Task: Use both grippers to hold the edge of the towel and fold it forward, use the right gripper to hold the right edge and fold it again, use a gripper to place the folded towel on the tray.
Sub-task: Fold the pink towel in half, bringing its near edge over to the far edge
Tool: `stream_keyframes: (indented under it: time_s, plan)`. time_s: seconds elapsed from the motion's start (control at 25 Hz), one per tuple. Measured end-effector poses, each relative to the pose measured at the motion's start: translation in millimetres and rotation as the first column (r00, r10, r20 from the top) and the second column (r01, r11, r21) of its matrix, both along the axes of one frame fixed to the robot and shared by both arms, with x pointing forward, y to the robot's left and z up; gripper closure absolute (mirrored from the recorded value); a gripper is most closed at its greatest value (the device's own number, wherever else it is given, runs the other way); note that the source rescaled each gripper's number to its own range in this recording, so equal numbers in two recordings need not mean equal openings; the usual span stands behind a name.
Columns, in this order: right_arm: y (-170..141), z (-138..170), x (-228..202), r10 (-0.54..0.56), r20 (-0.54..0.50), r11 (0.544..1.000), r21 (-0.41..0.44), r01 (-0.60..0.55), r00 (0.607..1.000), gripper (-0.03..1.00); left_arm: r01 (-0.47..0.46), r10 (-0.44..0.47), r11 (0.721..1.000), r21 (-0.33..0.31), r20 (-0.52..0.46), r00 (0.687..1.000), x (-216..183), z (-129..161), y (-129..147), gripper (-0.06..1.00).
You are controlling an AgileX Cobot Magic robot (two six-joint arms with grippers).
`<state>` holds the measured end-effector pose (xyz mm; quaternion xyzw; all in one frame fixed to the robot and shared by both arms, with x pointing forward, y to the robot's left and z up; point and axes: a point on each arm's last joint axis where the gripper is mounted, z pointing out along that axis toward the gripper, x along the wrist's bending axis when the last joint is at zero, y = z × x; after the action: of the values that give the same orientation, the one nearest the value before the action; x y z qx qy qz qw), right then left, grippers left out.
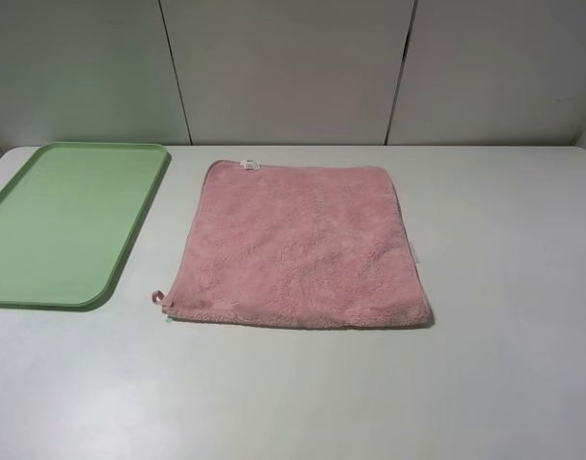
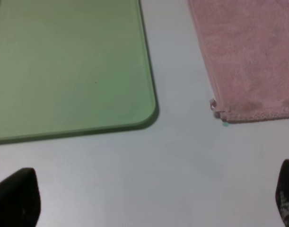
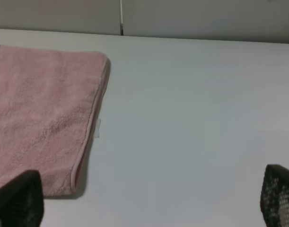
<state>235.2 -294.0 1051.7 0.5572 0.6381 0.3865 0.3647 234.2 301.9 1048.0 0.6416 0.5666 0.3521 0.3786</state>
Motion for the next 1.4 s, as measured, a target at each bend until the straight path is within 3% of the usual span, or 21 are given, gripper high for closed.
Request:
stream_keyframes:
  time_s: [1.4]
  plan:
    - [0.0,0.0,0.0,0.0,0.0,1.0,0.0,0.0,1.0,-0.03,0.016,-0.016,1.0,0.006,0.001,1.0,0.1,0.0,0.5,-0.05]
